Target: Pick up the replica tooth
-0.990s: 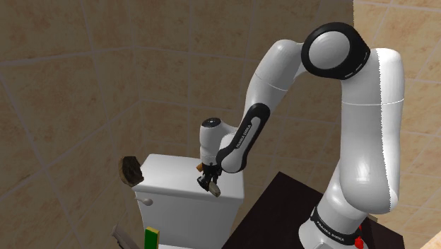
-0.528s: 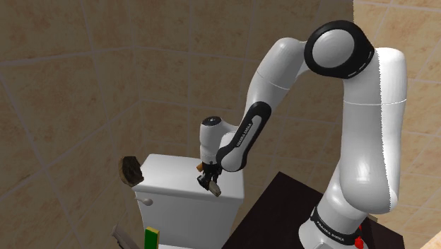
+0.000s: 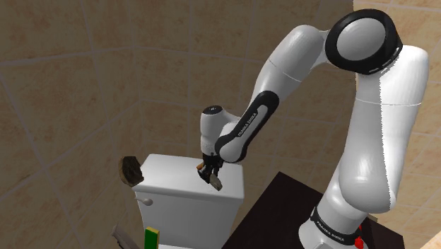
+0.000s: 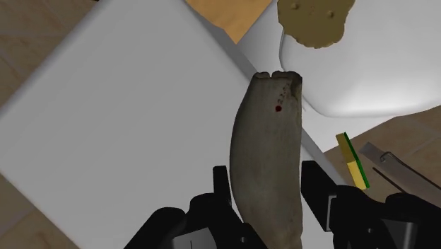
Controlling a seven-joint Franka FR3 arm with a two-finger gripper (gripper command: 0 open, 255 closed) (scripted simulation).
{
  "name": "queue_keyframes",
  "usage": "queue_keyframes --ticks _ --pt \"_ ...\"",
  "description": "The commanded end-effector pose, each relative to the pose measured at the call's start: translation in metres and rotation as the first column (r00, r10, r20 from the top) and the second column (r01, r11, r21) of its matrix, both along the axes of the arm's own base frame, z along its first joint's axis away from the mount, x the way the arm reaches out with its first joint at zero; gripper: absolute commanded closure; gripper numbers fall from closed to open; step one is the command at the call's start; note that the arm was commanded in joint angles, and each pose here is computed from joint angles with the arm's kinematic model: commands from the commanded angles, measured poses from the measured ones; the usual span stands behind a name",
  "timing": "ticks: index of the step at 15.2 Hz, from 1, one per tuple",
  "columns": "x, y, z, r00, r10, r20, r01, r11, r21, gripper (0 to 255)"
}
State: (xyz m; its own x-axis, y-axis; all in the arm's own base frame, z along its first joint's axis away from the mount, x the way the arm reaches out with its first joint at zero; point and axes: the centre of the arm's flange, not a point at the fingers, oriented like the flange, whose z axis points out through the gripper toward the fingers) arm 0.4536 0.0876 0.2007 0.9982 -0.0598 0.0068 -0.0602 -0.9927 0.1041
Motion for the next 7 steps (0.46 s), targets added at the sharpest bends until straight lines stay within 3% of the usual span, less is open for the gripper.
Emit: queue_keyframes --ticks 1,7 --pt "0.000 0.000 0.009 1.000 0.000 0.000 0.000 1.000 0.000 255" --pt "0.000 0.000 0.031 1.000 0.000 0.000 0.000 1.000 0.000 255"
